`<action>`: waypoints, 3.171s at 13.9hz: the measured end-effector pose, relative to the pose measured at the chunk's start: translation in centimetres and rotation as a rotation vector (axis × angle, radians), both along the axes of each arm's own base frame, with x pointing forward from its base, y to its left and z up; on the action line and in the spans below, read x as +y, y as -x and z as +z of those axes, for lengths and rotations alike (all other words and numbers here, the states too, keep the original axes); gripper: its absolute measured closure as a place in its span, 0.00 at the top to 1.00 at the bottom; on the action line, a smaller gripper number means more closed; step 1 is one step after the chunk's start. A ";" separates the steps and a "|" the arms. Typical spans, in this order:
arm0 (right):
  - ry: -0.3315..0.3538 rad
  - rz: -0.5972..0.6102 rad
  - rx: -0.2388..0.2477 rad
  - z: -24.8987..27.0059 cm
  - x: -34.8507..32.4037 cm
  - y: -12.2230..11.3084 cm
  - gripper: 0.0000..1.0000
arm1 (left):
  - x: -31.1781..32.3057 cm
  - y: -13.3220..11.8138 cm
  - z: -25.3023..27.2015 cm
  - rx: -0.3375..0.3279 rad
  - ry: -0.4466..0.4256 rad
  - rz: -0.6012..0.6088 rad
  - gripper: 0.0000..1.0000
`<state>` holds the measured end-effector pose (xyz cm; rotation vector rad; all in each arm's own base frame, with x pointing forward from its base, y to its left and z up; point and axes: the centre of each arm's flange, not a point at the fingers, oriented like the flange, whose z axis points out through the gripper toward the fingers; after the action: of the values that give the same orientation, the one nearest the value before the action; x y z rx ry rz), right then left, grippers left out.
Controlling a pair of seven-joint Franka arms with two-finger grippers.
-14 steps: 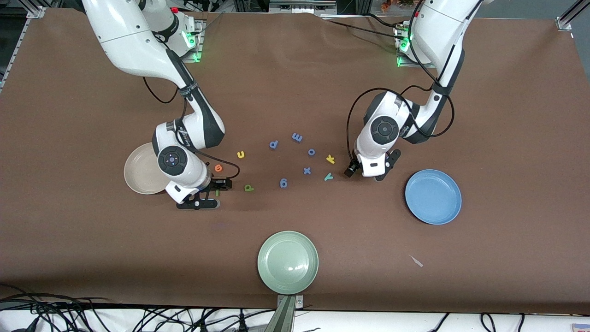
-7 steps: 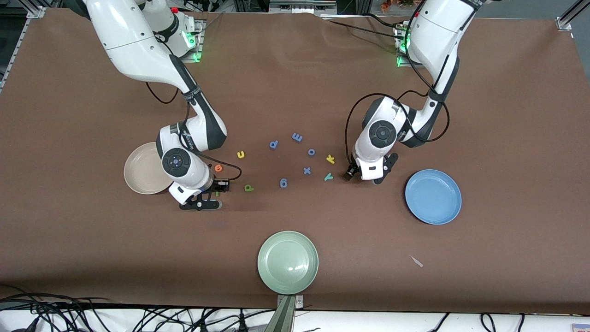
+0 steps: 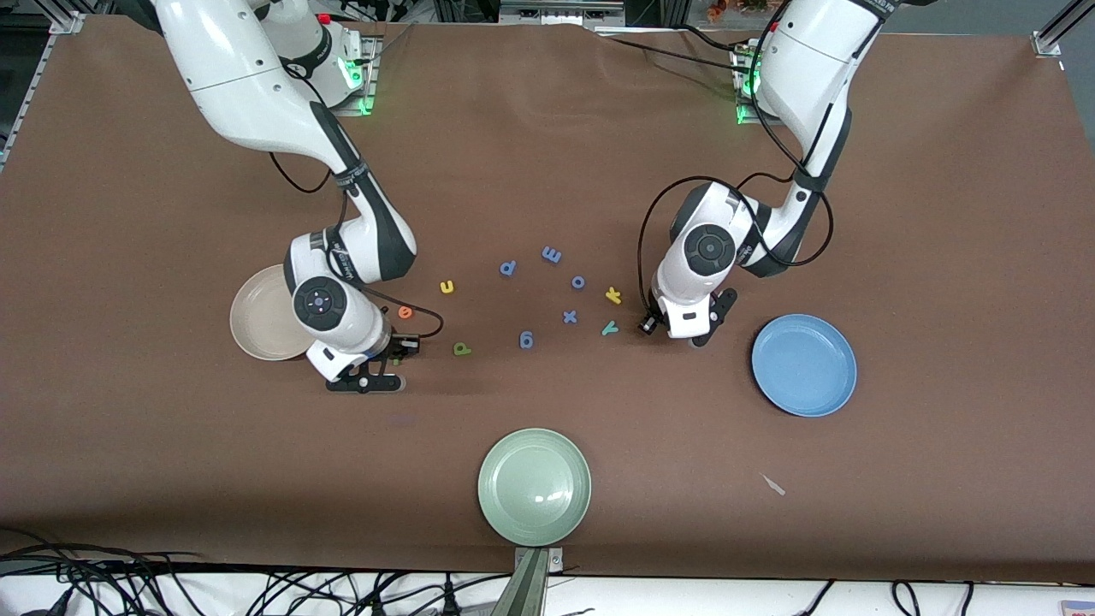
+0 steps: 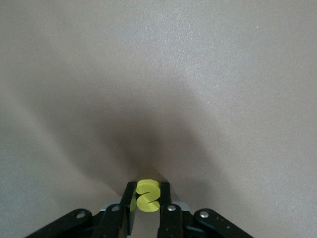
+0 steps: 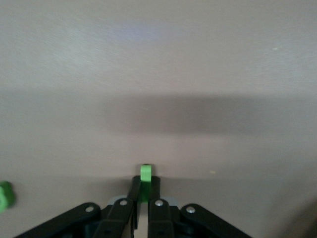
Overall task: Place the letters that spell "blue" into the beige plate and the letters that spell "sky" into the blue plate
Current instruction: 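Close the right gripper on green l while the left gripper grasps yellow 2, then drop green l on the white plate while the left gripper drops 2 on blue, then grasp the orange e with the right gripper while the left gripper grasps yellow k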
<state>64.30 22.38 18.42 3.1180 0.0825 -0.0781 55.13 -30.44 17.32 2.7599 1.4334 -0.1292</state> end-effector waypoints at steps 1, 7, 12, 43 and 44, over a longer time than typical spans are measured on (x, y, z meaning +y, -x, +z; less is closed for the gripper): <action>0.007 0.027 0.020 0.7 -1.3 -0.3 0.09 | 0.0 0.0 0.0 0.000 0.000 0.000 0.22; 0.044 0.153 0.128 6.6 -8.7 -0.7 0.09 | 2.2 -2.4 4.1 -0.037 -0.008 0.030 0.22; 0.053 0.187 0.157 7.9 -14.5 2.2 0.09 | 10.1 -7.3 10.5 -0.018 -0.055 -0.083 0.22; -0.041 0.005 0.028 -0.7 1.8 8.3 0.99 | -5.1 1.6 3.2 0.087 0.066 -0.101 1.00; -0.041 0.005 0.029 -0.9 1.8 8.3 0.96 | -5.3 1.9 2.3 0.081 0.072 -0.088 1.00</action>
<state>55.98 24.21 17.54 3.1580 0.0937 -0.1224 53.24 -35.77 19.66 2.7900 1.2960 -0.2918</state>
